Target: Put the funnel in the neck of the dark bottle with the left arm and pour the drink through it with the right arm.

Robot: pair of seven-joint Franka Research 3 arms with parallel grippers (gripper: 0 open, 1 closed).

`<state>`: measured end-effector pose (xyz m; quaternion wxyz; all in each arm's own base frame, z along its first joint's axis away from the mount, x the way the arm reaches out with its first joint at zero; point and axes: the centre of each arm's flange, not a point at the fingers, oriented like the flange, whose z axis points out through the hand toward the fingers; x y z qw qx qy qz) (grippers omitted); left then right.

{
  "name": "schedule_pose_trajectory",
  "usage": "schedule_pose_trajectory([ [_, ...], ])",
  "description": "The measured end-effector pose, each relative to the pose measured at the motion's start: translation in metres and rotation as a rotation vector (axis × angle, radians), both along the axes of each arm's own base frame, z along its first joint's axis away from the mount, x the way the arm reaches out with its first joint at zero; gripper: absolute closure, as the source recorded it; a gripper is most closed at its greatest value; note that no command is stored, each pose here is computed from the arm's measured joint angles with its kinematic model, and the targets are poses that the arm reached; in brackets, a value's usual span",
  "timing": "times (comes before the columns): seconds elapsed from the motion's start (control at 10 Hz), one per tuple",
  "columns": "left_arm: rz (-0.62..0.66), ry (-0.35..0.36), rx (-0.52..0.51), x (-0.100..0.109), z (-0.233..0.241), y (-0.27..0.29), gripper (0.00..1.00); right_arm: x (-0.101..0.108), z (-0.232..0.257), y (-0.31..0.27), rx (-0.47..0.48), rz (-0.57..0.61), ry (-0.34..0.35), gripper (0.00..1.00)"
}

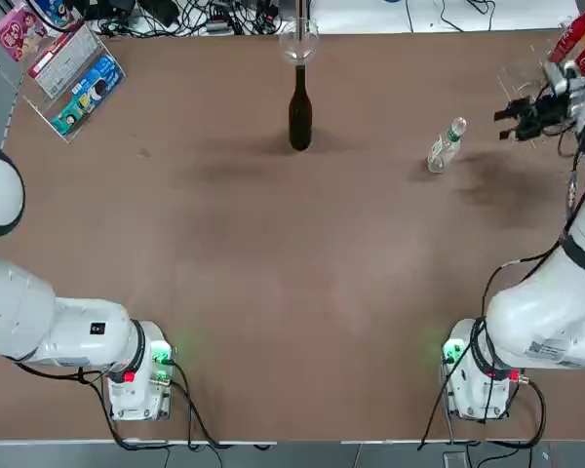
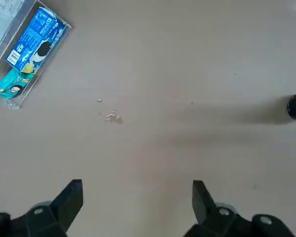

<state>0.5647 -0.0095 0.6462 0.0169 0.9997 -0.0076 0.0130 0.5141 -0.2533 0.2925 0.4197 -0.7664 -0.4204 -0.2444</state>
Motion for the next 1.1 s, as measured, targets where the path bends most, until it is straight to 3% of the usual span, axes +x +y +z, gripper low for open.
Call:
schedule_pose_trajectory([
  [0.3,0.000,0.000,0.000,0.000,0.000,0.000,0.02,0.033,0.123,-0.003,-0.262,-0.114,0.197,0.00],
  [0.6,0.000,0.000,0.000,0.000,0.000,0.000,0.02,0.054,0.196,0.032,-0.537,-0.295,0.407,0.00],
  [0.8,-0.002,0.000,-0.001,0.000,0.000,-0.001,0.02,0.056,0.251,0.089,-0.707,-0.462,0.513,0.00],
  [1.1,-0.002,-0.001,-0.001,0.000,0.001,-0.001,0.02,0.035,0.312,0.152,-0.794,-0.742,0.654,0.00],
])
